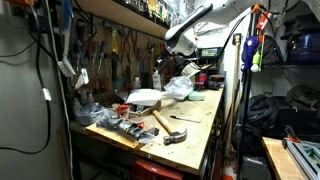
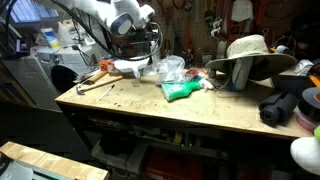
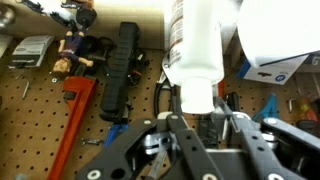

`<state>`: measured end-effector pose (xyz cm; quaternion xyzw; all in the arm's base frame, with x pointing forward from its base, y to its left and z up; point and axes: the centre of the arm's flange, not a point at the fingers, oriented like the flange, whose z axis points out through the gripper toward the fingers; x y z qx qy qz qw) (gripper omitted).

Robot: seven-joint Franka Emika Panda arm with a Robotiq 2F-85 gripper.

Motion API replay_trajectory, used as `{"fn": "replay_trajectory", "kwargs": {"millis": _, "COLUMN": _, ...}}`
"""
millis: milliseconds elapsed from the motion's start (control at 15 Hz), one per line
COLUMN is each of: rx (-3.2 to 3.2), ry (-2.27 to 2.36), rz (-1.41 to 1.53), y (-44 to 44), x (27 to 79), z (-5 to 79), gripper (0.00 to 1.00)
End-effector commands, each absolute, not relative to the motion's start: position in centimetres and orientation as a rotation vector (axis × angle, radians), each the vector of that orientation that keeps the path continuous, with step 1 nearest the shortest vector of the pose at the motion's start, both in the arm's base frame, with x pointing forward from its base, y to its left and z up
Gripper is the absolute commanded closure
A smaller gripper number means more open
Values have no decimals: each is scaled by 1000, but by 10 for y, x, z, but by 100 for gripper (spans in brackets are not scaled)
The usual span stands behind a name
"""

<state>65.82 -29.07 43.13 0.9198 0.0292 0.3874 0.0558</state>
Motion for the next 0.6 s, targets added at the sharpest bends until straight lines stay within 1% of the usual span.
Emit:
{"fn": "replay_trajectory", "kwargs": {"millis": 0, "rx": 2906, "ry": 250, "rz": 1133, "y": -310, "x": 613, "z": 429, "gripper": 90}}
{"fn": "replay_trajectory", "kwargs": {"millis": 200, "rx": 2964, "ry": 422, "rz": 1079, "y": -327, "x": 596, "z": 424, "gripper": 90}}
{"fn": "replay_trajectory", "kwargs": {"millis": 533, "rx": 3006, "ry": 888, "rz": 997, "y": -344, "x": 563, "z": 411, "gripper": 90}}
